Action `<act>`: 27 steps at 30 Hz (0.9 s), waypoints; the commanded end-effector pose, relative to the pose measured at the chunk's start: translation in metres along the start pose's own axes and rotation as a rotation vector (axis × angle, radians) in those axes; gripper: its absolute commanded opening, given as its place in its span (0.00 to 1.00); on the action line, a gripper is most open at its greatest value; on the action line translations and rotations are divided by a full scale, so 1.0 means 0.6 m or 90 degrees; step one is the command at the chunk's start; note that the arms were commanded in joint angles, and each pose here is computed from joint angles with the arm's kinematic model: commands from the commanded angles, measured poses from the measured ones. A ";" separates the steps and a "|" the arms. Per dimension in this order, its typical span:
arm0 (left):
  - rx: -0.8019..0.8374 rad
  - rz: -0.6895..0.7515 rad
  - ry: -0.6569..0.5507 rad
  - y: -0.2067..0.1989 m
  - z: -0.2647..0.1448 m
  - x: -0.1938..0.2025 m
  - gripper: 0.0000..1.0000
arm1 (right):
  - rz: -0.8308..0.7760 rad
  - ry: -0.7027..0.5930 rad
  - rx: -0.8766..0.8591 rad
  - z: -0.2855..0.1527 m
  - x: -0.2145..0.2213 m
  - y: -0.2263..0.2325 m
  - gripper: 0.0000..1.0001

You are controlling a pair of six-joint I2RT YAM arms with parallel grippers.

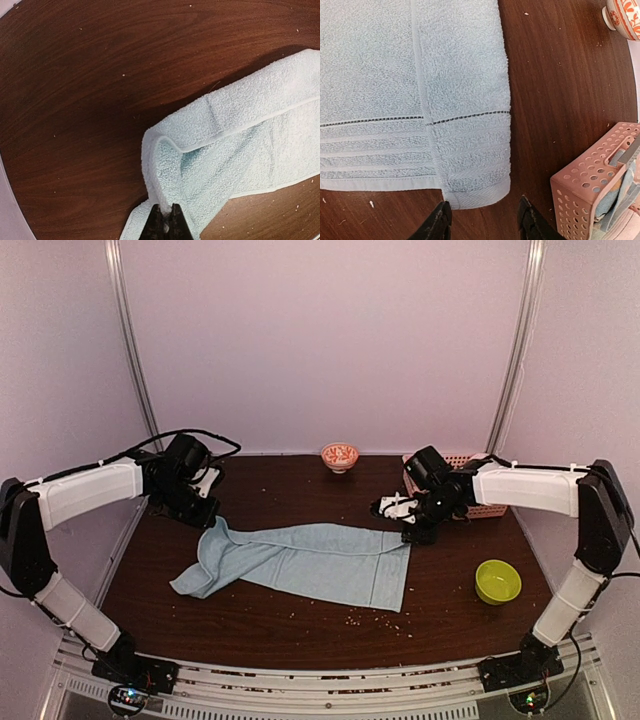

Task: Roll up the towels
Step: Pick up the towel from the center of the board.

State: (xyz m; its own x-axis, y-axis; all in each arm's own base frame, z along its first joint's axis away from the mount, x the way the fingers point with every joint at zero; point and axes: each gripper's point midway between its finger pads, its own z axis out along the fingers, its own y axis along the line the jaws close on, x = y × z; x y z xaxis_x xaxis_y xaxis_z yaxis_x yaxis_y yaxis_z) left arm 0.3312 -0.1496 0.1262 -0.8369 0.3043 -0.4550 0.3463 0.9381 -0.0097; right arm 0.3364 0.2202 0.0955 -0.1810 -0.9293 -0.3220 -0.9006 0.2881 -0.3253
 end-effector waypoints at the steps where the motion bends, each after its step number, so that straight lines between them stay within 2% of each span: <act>1: 0.010 0.010 -0.007 -0.005 0.009 -0.006 0.00 | -0.025 0.029 0.044 0.020 0.001 -0.008 0.45; 6: 0.010 0.013 -0.009 -0.006 0.009 -0.008 0.00 | -0.034 0.036 0.016 0.014 0.002 0.012 0.44; 10: 0.011 0.013 -0.006 -0.006 0.010 -0.005 0.00 | -0.080 0.026 -0.017 -0.012 0.006 0.033 0.48; 14: 0.013 0.016 -0.004 -0.007 0.011 -0.004 0.00 | -0.133 0.056 -0.017 -0.008 0.030 0.055 0.51; 20: 0.009 0.023 0.008 -0.005 0.020 0.003 0.00 | -0.106 0.081 0.054 0.023 0.016 0.014 0.41; 25: 0.004 0.026 0.010 -0.003 0.022 0.007 0.00 | -0.101 0.073 0.090 0.035 0.000 -0.009 0.38; 27: -0.002 0.028 0.010 0.000 0.025 0.007 0.00 | -0.095 0.076 0.105 0.040 -0.005 -0.020 0.30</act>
State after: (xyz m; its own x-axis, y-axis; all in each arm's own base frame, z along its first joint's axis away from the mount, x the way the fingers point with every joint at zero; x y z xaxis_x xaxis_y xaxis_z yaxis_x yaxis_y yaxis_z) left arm 0.3294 -0.1502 0.1147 -0.8404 0.3337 -0.4270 0.3704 0.9289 -0.0032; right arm 0.3311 0.2184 0.0672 -0.0761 -0.9869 -0.1423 -0.8970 0.1301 -0.4224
